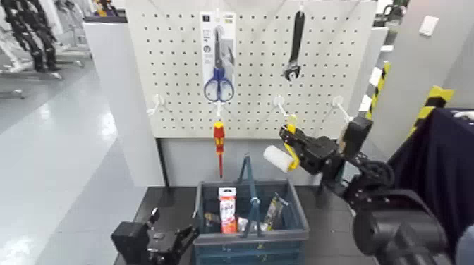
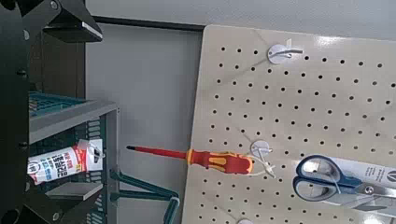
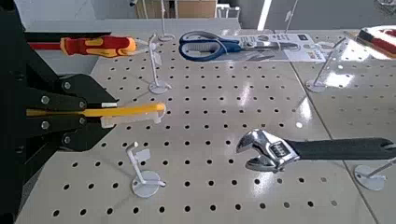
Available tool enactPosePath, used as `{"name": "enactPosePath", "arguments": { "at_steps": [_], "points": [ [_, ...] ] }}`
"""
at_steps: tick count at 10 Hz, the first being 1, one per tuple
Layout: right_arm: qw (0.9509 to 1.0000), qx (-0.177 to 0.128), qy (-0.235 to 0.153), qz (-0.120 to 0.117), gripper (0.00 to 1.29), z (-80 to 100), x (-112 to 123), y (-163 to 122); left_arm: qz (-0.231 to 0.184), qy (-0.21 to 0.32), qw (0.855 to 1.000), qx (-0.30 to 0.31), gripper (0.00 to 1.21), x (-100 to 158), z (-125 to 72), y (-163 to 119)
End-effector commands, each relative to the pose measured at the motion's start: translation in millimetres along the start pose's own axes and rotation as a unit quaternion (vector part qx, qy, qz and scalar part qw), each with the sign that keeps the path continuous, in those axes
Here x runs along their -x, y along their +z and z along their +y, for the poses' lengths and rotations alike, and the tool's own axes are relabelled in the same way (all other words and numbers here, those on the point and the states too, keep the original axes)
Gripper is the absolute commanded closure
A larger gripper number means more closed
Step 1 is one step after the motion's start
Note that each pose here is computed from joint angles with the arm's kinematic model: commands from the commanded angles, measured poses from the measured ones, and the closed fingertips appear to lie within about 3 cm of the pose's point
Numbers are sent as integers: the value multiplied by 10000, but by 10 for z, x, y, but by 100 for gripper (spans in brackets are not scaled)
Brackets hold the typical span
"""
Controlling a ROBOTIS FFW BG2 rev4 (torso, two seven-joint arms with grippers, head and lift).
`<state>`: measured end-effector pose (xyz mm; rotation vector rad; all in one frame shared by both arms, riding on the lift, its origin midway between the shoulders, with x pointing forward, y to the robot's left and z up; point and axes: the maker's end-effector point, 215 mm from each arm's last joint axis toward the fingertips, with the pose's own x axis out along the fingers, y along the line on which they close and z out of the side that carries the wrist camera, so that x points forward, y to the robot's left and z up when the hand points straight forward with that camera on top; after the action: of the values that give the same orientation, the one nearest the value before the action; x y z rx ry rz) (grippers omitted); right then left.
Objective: Put the yellow roller into the crate.
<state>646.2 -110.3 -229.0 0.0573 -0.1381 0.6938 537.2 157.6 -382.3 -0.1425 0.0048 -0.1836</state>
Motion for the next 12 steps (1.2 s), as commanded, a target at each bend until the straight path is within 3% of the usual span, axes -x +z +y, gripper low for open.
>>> {"name": "enactPosePath", "arguments": {
  "at_steps": [1, 4, 7, 12],
  "points": [
    [9995, -283, -155, 77, 125, 50, 231, -130, -8, -19, 10000, -16, 17, -9, -8, 11],
    [9977, -620, -238, 111, 125, 41, 319, -309, 3, -27, 10000, -16, 17, -14, -12, 8],
    [9899, -1370, -283, 215, 125, 86, 322, -742, 17, -25, 10000, -7, 17, -9, -16, -5],
    [9788, -1940, -196, 632, 125, 290, 203, -1315, 24, -30, 10000, 1, 17, -8, -28, -15]
  ]
}}
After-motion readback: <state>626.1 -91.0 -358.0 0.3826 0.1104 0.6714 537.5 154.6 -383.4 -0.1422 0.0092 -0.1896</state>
